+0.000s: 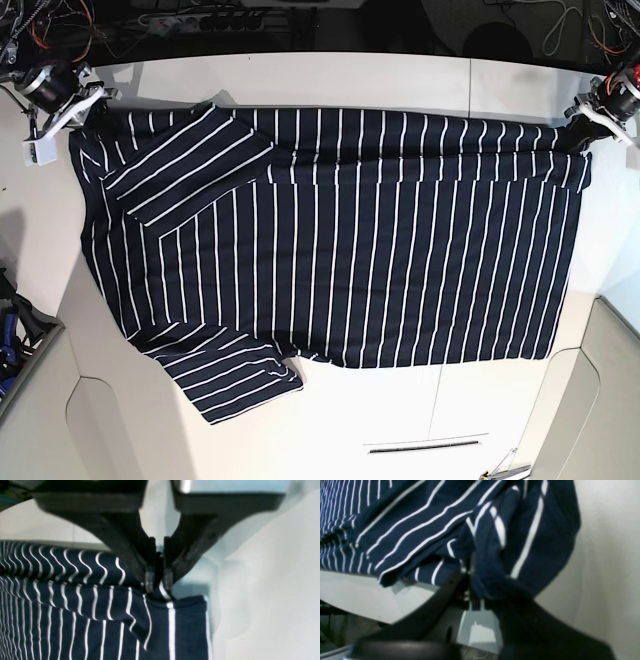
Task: Fold the T-shirt properly
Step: 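Lay the folded hem down and open both grippers, then grasp the shirt's folded edge with both grippers, then fold the shirt over again with both grippers, forming a long strip, then tuck the loose sleeve into the strip with the right gripper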
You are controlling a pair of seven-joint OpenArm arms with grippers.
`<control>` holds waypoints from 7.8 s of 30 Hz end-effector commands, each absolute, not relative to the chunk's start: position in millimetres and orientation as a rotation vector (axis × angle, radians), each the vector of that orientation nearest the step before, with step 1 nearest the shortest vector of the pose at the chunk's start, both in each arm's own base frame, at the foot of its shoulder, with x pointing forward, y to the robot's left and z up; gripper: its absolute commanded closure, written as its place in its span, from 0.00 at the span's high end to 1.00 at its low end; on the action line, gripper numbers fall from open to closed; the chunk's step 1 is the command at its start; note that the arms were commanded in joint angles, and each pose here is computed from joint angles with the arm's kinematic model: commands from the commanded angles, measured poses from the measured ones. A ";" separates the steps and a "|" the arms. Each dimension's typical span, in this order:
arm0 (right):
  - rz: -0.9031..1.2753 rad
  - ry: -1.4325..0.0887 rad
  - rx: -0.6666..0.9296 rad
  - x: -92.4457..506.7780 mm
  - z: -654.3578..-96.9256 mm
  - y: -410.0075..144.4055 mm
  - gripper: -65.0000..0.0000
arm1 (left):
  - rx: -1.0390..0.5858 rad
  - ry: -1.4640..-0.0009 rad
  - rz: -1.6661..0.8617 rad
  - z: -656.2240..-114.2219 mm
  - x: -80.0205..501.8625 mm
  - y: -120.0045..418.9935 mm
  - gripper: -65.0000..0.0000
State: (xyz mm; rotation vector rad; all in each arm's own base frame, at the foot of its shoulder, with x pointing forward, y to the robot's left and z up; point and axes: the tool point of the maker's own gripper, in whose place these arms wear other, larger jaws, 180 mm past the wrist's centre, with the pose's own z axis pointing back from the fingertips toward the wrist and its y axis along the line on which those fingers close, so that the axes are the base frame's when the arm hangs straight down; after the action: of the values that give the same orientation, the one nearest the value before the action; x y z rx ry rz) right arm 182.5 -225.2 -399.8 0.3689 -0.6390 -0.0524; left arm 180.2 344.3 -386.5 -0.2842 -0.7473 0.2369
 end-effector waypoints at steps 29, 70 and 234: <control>-0.140 -0.592 0.335 147.4 -388.9 -260.2 0.00 | -0.368 -0.647 0.173 -376.8 149.4 316.7 0.00; -0.146 -1.070 0.203 330.4 -290.5 -340.4 0.44 | -0.224 -1.084 0.213 -266.4 227.6 395.5 0.61; 0.060 -0.768 0.480 389.3 -409.9 -168.0 0.60 | -0.238 -0.637 -0.024 -369.9 309.8 374.0 0.00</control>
State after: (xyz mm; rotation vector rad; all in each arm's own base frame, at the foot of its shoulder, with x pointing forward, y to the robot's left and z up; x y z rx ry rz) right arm 383.3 -164.3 -417.6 0.4931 -0.7567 0.0419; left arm 298.1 364.2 -389.6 -0.2562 -0.5843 -0.0113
